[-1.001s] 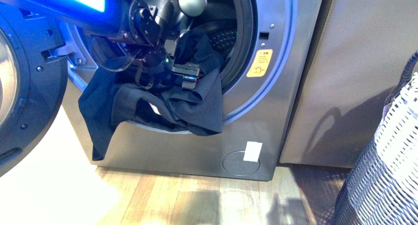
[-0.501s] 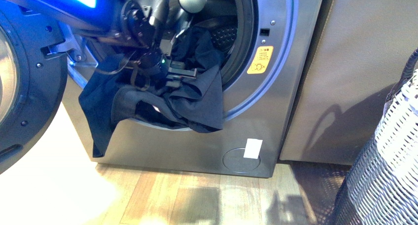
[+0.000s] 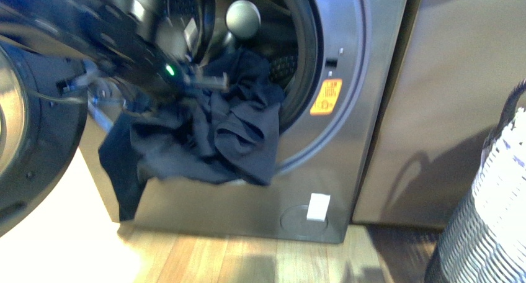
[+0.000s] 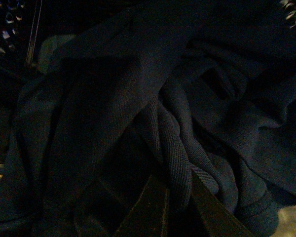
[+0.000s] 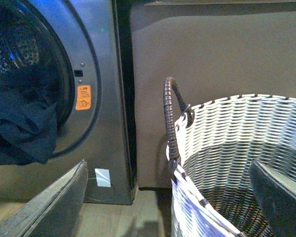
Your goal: Collect clothes from washing machine
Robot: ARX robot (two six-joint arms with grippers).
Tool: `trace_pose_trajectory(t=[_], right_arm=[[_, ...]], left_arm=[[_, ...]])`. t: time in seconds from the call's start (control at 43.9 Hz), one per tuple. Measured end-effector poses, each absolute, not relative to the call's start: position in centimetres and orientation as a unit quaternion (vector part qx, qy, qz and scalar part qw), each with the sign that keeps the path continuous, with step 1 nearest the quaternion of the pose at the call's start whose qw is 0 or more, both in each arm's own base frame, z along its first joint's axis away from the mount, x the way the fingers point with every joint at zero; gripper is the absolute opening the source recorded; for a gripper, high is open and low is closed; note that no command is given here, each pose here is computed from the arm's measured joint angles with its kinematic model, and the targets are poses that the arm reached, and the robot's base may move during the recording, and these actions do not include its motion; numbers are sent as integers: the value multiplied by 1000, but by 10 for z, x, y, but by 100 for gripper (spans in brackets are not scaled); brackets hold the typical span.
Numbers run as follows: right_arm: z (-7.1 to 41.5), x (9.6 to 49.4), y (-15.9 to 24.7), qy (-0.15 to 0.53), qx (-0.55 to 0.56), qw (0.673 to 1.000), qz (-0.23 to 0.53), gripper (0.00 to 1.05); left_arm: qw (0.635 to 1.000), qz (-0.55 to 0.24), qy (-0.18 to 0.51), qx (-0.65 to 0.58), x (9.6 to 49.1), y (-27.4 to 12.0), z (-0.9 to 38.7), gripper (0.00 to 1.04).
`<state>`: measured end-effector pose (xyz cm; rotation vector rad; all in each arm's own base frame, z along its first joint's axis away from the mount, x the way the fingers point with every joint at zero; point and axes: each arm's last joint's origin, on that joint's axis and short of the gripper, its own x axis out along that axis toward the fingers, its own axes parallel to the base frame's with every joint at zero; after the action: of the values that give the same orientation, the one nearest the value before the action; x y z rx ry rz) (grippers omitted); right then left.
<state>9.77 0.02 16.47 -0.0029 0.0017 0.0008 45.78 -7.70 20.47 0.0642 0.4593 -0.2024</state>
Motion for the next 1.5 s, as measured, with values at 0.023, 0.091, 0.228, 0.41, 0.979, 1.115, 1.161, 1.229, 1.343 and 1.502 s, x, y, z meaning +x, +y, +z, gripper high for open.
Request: trace_pose_trajectory(t=[0.023, 0.091, 0.228, 0.41, 0.979, 1.115, 1.161, 1.229, 1.343, 1.502], right_arm=[[165, 98, 0, 1, -1, 1000, 0, 97], [165, 98, 0, 1, -1, 1000, 0, 97], [165, 98, 0, 1, -1, 1000, 1, 97], [165, 98, 0, 1, -1, 1000, 0, 97], [165, 98, 0, 1, -1, 1000, 1, 97], [165, 98, 0, 1, -1, 1000, 0, 97], [165, 98, 0, 1, -1, 1000, 0, 97], [165, 98, 0, 1, -1, 1000, 0, 97], [165, 98, 0, 1, -1, 1000, 0, 97], [165, 98, 0, 1, -1, 1000, 0, 97]], left_arm=[[969, -103, 222, 32, 454, -77, 209, 4], [971, -109, 209, 34, 444, -75, 219, 4], [976, -124, 173, 36, 420, -72, 247, 4], [985, -147, 85, 37, 386, -72, 315, 4], [959, -255, -123, 27, 313, -115, 469, 4], [942, -294, -164, 2, 291, -127, 510, 4], [933, -312, -178, -5, 280, -134, 524, 4], [922, -337, -190, -11, 269, -144, 538, 4], [904, -379, -199, -25, 255, -160, 553, 4], [886, -420, -195, -29, 244, -189, 563, 4]])
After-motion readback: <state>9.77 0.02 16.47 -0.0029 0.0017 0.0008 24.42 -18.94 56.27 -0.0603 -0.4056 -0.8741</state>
